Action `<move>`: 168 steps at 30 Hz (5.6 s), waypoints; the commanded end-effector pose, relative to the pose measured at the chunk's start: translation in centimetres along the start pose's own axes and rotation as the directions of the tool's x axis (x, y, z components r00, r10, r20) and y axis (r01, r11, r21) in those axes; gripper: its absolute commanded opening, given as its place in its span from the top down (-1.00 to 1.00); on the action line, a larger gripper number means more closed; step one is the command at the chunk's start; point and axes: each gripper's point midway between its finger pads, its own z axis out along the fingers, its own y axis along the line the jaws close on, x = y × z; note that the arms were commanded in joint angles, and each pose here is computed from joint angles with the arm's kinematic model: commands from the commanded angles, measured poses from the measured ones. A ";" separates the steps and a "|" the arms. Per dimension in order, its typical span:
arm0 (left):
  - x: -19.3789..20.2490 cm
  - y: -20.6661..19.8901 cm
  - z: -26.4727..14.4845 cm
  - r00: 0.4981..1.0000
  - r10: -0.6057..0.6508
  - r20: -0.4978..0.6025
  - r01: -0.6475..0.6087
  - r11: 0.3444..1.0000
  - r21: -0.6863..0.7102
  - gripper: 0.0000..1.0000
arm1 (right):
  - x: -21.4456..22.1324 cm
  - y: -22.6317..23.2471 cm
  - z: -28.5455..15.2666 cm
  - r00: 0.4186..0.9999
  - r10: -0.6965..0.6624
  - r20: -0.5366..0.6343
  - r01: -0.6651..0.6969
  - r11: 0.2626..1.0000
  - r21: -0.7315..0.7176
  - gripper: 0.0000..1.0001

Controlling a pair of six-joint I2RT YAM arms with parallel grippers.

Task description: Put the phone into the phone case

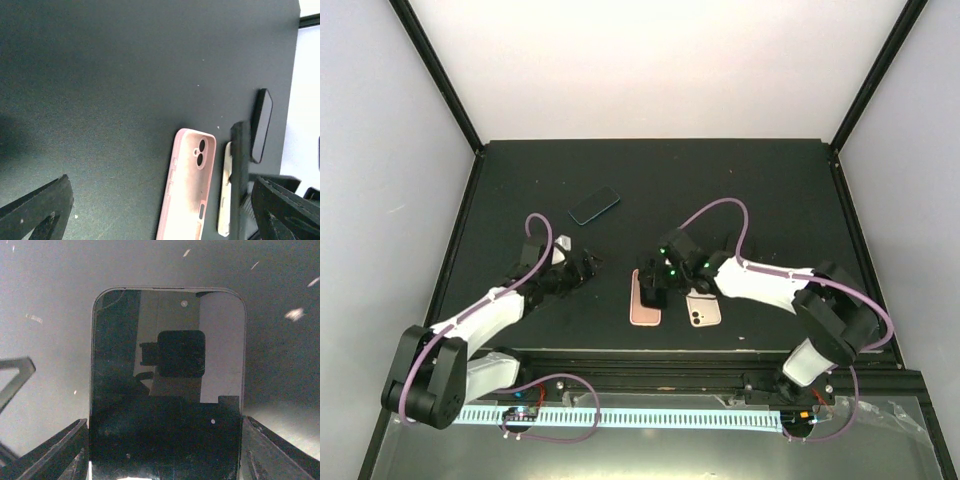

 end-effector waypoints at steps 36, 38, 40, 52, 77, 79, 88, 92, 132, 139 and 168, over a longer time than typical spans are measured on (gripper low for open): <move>4.6 -3.4 1.4 0.959 0.172 -0.225 -0.113 0.961 0.252 -0.33 | 2.8 1.4 3.4 0.996 0.046 0.073 -0.050 0.997 0.054 -0.34; 4.9 -3.4 2.1 0.954 0.175 -0.243 -0.114 0.962 0.246 -0.31 | 2.8 1.5 3.4 0.996 0.043 0.074 -0.047 0.998 0.050 -0.37; 5.1 -3.6 2.7 0.949 0.186 -0.253 -0.121 0.960 0.252 -0.24 | 2.8 1.6 3.3 0.997 0.038 0.073 -0.041 0.998 0.044 -0.40; 5.5 -3.6 6.3 0.928 0.223 -0.299 -0.147 0.955 0.257 0.10 | 2.8 1.9 2.9 0.996 0.028 0.080 -0.030 0.999 0.019 -0.46; 6.3 -2.6 7.9 0.917 0.222 -0.331 -0.157 0.965 0.212 0.20 | 0.6 -0.2 -0.7 0.985 -0.076 0.158 0.063 0.995 0.082 -0.55; 6.4 -2.5 7.9 0.917 0.220 -0.332 -0.157 0.966 0.205 0.19 | 0.4 -0.9 -0.9 0.983 -0.081 0.167 0.066 0.993 0.097 -0.46; 7.3 -2.5 8.1 0.910 0.214 -0.356 -0.150 0.969 0.198 0.18 | 1.4 -3.4 -0.4 0.989 -0.075 0.127 0.061 0.992 0.115 -0.22; 7.5 -2.4 8.4 0.908 0.207 -0.364 -0.150 0.972 0.178 0.21 | 1.9 -4.0 0.0 0.992 -0.060 0.113 0.047 0.993 0.111 -0.31; 9.2 -4.3 7.8 0.919 0.134 -0.370 -0.107 0.990 0.093 0.69 | 4.9 -1.7 1.9 0.997 0.079 0.023 -0.074 0.982 -0.175 -0.02; 8.1 -3.6 6.1 0.937 0.147 -0.316 -0.150 0.989 0.015 0.28 | 3.9 -3.2 1.0 0.995 0.070 0.073 -0.060 0.990 -0.129 0.02; 11.4 -3.8 6.4 0.908 0.180 -0.379 -0.170 0.984 0.059 0.80 | 5.9 -2.7 1.2 0.992 0.125 -0.014 -0.124 0.962 -0.242 0.32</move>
